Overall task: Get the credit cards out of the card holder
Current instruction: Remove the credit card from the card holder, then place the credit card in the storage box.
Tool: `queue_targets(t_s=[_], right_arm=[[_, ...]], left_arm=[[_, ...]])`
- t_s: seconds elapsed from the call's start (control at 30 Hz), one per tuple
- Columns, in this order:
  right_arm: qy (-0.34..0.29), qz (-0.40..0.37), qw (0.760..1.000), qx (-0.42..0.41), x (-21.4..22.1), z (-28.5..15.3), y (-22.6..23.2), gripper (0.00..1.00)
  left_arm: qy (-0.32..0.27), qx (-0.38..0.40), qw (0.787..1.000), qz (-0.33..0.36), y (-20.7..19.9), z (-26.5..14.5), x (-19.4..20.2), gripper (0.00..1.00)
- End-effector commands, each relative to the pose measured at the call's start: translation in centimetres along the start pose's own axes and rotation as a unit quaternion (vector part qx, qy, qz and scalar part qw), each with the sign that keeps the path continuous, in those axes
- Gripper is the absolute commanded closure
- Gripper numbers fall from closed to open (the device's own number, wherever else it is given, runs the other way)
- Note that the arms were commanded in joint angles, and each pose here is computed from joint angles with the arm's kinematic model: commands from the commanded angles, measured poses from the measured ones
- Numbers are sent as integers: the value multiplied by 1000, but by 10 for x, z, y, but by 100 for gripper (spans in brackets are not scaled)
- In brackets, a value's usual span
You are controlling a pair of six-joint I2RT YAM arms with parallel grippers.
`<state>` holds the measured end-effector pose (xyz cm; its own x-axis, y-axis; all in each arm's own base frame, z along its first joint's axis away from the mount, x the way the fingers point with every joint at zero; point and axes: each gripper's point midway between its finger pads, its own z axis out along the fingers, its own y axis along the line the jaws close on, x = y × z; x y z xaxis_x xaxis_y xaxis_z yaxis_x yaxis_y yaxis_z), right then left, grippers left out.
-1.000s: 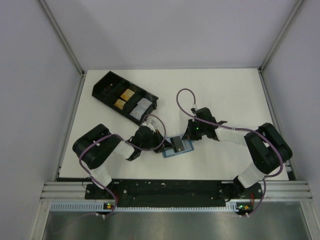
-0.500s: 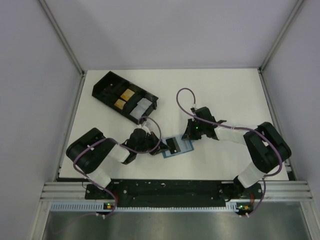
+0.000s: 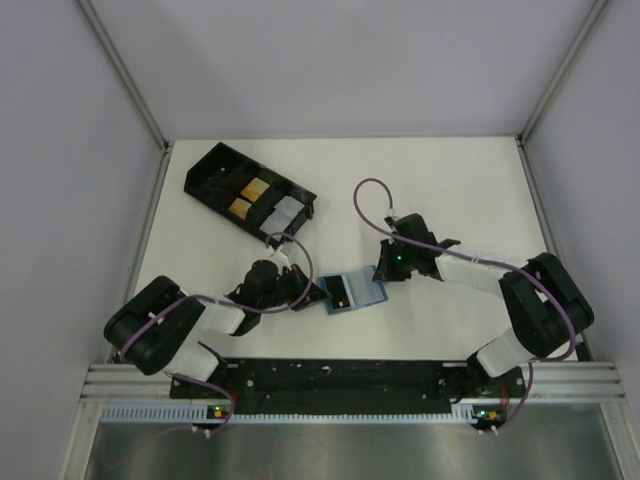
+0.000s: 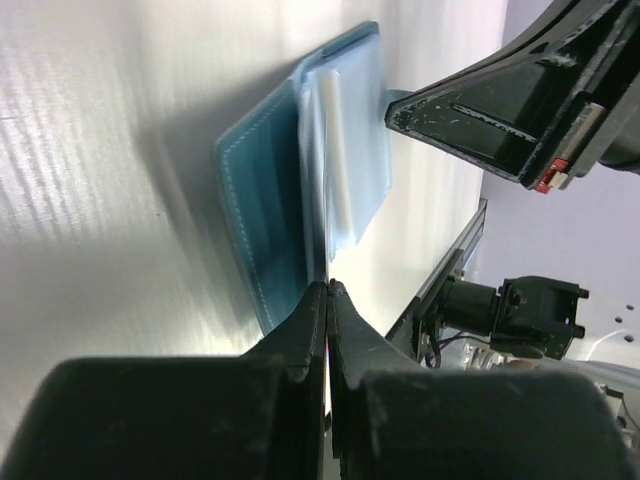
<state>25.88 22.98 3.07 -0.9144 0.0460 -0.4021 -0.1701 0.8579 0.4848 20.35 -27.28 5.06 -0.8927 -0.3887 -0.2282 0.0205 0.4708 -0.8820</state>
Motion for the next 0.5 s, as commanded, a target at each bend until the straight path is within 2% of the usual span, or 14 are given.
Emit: queue_targets(t_s=[0.0,0.07,0.23,0.3,0.37,0.47], right_arm=[[-35,-64,997,-9,-27,-29,13,95],[-44,-94,994,-39,-35,-41,29,87],[-53,-170,975,-133,-41,-70,69,51],[-55,-198,964,-168,-42,-79,83,40],[-49,-222,954,-197,-42,-83,94,32],[-29,-258,935,-242,-38,-86,108,27]], left_arm=[[-4,38,998,55,-20,-9,-4,100],[-2,53,996,74,-30,-10,-5,100],[21,92,987,129,-56,-14,-4,100],[28,108,982,151,-65,-16,-3,100],[34,125,977,172,-77,-18,-3,100],[42,151,966,206,-92,-23,-3,100]])
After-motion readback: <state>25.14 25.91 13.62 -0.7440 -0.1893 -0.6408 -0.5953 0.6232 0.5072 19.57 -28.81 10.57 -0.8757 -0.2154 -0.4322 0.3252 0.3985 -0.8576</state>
